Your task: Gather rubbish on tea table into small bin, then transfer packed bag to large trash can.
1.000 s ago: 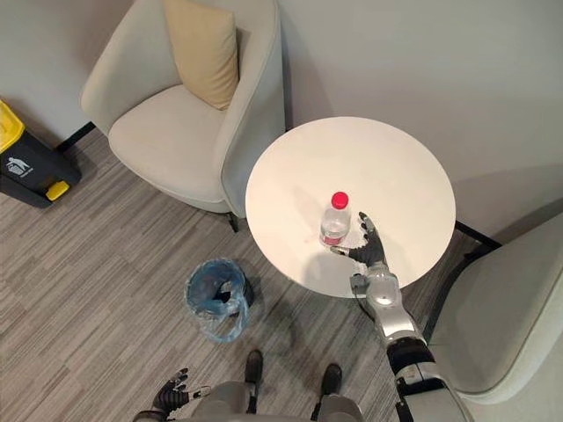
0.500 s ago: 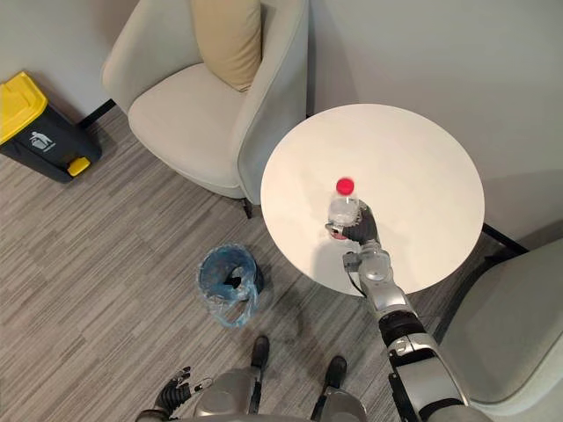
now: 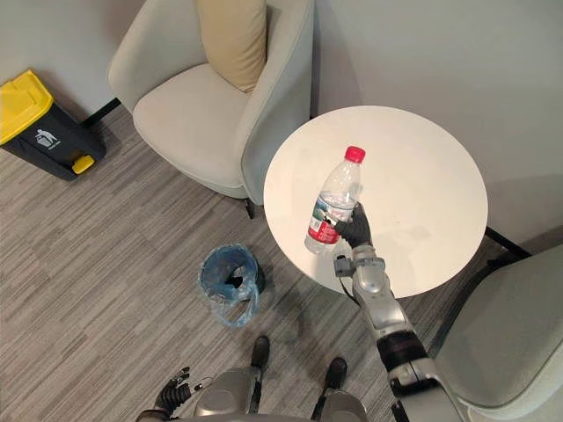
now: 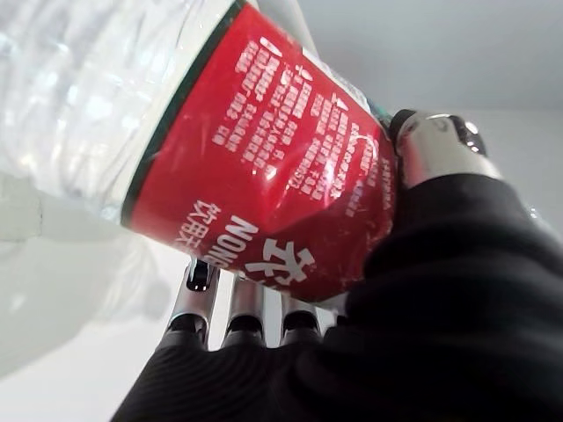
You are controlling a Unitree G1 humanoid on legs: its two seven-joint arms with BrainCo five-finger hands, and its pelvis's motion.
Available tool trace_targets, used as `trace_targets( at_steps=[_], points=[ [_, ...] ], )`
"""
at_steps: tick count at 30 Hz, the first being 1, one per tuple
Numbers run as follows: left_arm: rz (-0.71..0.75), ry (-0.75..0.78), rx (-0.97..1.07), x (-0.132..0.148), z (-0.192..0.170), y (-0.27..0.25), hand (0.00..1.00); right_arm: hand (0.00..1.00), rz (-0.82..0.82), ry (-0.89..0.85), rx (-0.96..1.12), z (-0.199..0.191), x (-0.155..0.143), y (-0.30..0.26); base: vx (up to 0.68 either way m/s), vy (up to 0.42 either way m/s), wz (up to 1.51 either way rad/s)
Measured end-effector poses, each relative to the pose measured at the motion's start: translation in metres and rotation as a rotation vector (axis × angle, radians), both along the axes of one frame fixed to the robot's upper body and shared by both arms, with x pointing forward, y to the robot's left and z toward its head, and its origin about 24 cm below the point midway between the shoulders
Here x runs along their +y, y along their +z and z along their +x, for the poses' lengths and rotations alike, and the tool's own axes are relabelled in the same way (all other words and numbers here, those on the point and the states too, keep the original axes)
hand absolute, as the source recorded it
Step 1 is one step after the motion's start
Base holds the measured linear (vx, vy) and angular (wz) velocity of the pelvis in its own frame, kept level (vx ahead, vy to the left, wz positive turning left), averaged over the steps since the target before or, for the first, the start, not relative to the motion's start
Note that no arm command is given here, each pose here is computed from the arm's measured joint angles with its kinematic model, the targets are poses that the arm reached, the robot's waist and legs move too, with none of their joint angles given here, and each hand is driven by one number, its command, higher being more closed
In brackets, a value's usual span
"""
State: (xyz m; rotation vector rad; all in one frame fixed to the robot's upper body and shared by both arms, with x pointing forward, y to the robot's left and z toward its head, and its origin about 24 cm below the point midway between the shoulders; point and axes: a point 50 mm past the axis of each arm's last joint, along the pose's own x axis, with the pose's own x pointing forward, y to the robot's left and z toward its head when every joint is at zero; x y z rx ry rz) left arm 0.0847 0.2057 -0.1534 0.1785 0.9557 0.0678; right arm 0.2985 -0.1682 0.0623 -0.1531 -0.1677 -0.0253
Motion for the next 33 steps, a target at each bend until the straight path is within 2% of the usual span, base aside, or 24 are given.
trace_targets(
  at_steps=[14, 33],
  points=[
    [0.002, 0.037, 0.025, 0.004, -0.008, -0.002, 0.0, 1.0, 0.16, 0.125, -0.149, -0.056, 0.026, 0.018, -0.05, 0.005, -0.13],
    [0.0, 0.046, 0.075, 0.004, -0.018, -0.006, 0.0, 1.0, 0.07, 0.128, -0.118, -0.09, 0.025, 0.008, -0.03, 0.0, 0.03]
  ],
)
